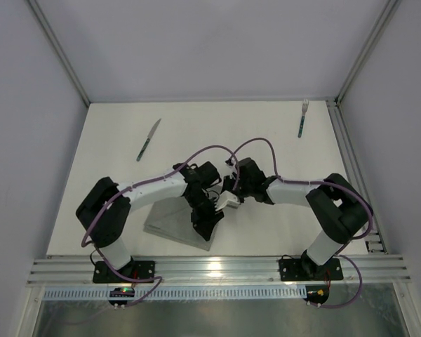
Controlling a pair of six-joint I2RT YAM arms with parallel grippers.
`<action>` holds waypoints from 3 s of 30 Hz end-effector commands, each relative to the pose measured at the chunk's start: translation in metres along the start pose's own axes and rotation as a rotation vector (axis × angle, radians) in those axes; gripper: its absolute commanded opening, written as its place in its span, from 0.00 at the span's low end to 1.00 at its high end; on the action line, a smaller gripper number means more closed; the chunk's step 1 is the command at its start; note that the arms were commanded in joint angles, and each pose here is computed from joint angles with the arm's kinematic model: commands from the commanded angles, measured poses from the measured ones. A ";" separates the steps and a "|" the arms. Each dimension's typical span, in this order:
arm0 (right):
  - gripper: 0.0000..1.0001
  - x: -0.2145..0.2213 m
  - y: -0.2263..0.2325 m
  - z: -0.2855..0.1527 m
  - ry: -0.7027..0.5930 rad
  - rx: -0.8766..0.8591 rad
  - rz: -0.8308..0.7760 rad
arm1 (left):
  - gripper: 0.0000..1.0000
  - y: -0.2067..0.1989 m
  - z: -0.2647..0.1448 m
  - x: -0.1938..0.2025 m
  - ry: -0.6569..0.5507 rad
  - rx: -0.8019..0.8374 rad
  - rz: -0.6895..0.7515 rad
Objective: Fold the napkin into a case and place the utensils inside
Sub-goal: Smooth out the upper triangle-folded napkin at the center of the board.
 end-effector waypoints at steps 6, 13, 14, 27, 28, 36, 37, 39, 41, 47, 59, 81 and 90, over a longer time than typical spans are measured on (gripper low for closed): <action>0.03 0.013 0.019 -0.005 -0.006 -0.016 -0.143 | 0.24 0.005 -0.112 0.050 -0.091 -0.238 -0.153; 0.04 0.045 0.038 -0.005 0.031 -0.060 -0.332 | 0.30 -0.019 -0.153 0.119 -0.036 -0.461 -0.351; 0.07 0.049 0.041 -0.007 0.024 -0.054 -0.369 | 0.30 -0.018 -0.148 0.130 -0.004 -0.487 -0.421; 0.43 0.101 0.045 -0.006 0.126 0.048 -0.672 | 0.26 0.021 -0.124 0.164 0.077 -0.703 -0.575; 0.43 0.107 0.046 -0.005 0.141 0.050 -0.686 | 0.27 0.020 -0.118 0.167 0.098 -0.682 -0.577; 0.41 0.126 0.043 0.004 0.192 0.084 -0.713 | 0.27 0.023 -0.097 0.178 0.204 -0.660 -0.564; 0.41 0.127 0.042 0.005 0.197 0.087 -0.715 | 0.27 0.022 -0.097 0.179 0.213 -0.661 -0.562; 0.38 0.128 0.040 0.005 0.197 0.098 -0.717 | 0.27 0.021 -0.097 0.180 0.227 -0.661 -0.561; 0.30 0.127 0.039 0.005 0.185 0.111 -0.719 | 0.26 0.019 -0.098 0.181 0.237 -0.657 -0.557; 0.24 0.125 0.047 -0.002 0.180 0.090 -0.728 | 0.27 0.006 -0.116 0.163 0.154 -0.671 -0.494; 0.31 0.123 0.059 -0.013 0.153 0.077 -0.749 | 0.42 -0.001 -0.107 0.154 0.171 -0.577 -0.382; 0.03 0.125 0.058 -0.009 0.173 0.078 -0.742 | 0.00 0.001 -0.084 0.166 0.218 -0.508 -0.404; 0.22 0.128 0.056 -0.009 0.179 0.078 -0.769 | 0.00 -0.002 -0.091 0.164 0.220 -0.543 -0.392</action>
Point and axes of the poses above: each gripper's point midway between its finger pads, its own z axis out along the fingers, its own y axis along the line the jaws close on, x = y × z, the point moved 9 cm from there along -z, back along the fingers, and after that the axes turned 12 degrees about z, right-handed, at the moved point
